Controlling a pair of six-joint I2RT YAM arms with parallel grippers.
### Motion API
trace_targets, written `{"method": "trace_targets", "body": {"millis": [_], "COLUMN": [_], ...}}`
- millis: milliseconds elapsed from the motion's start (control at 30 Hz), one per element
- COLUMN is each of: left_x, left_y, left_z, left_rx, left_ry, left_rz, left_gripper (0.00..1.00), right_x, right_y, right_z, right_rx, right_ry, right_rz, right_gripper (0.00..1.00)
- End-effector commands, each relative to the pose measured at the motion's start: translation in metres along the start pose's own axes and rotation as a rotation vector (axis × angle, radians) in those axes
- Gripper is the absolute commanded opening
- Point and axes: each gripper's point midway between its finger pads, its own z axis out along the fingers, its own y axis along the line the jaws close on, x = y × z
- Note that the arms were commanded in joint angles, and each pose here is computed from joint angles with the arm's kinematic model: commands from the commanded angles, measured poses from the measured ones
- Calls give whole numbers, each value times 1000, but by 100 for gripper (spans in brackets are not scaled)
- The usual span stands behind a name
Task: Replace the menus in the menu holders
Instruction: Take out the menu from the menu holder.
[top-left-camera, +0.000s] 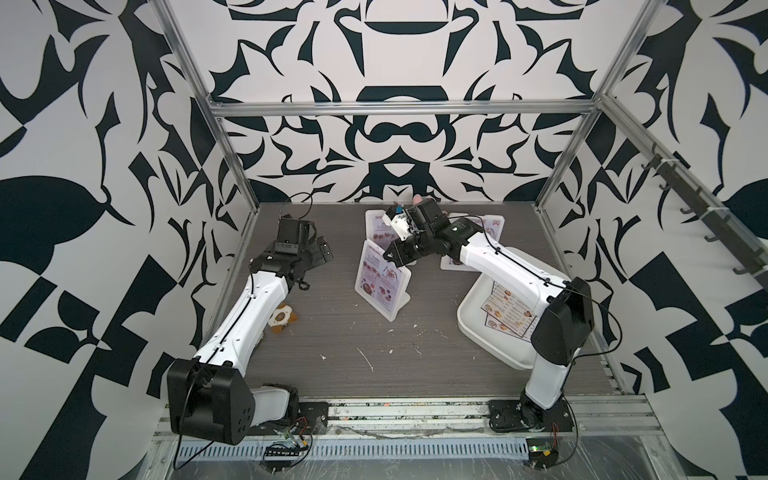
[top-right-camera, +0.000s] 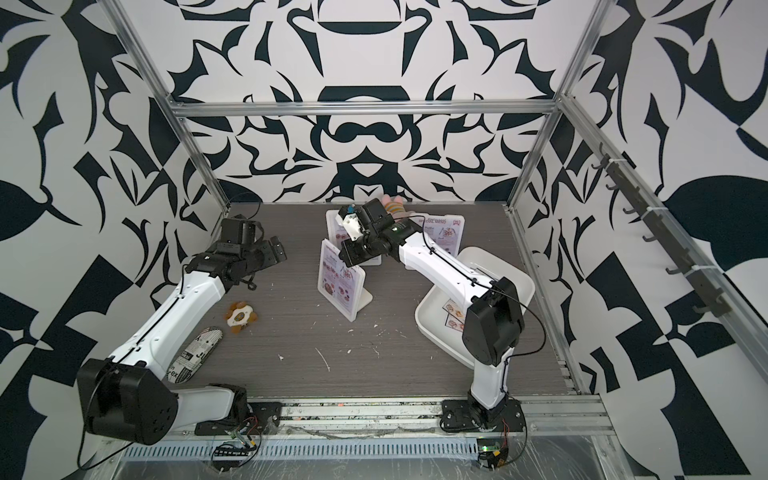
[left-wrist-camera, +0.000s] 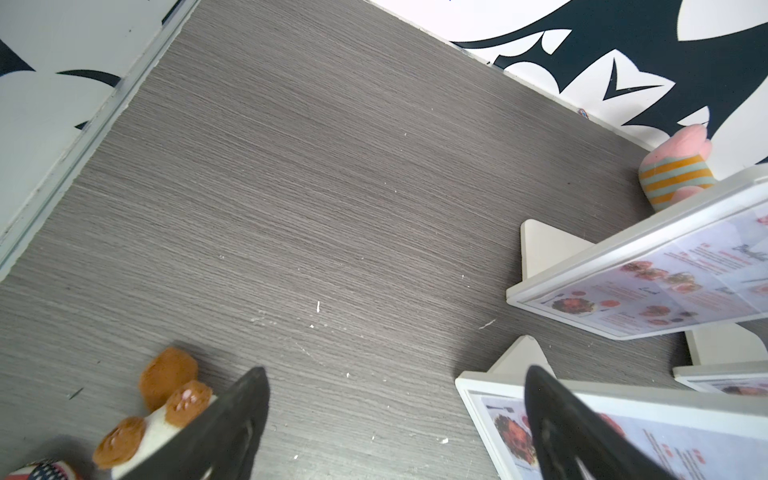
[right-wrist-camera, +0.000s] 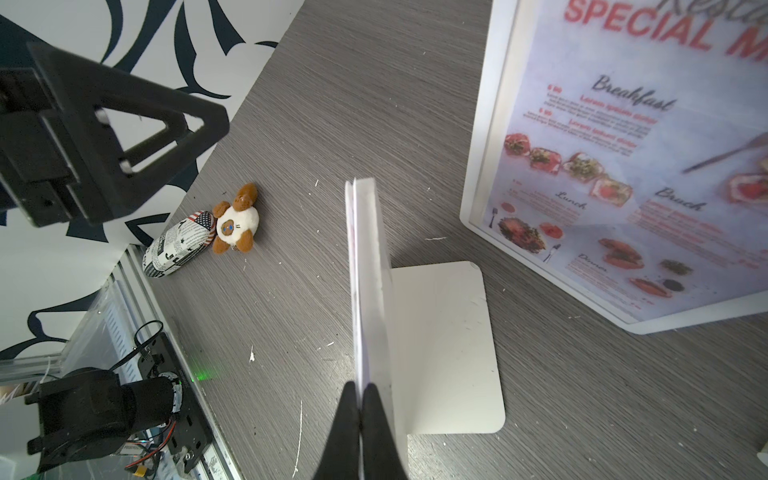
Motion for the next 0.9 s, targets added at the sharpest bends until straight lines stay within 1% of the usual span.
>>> {"method": "trace_targets", "body": {"millis": [0, 300, 700, 767, 867], "left_x": [-7, -10, -6, -7, -7], "left_y": [-3, -5, -2, -2, -2], "left_z": [-11, -11, -11, -11, -11], "left_rx": [14, 19, 7, 8, 8], "left_ry": [-19, -21, -17, -18, -18], "left_rz": [13, 10, 12, 12, 11], "left_gripper": [97, 97, 98, 97, 97], "right_x": [-29, -35, -37, -38, -39], "right_y": [21, 29, 30, 31, 31], "right_z": [-28, -38, -38, -39, -39], "right_rx": [-50, -68, -75, -78, -76], "right_ry": [-101, -129, -134, -139, -139], "right_rz": [-34, -40, -36, -37, -35], "right_gripper": [0, 0, 0, 3, 3]}}
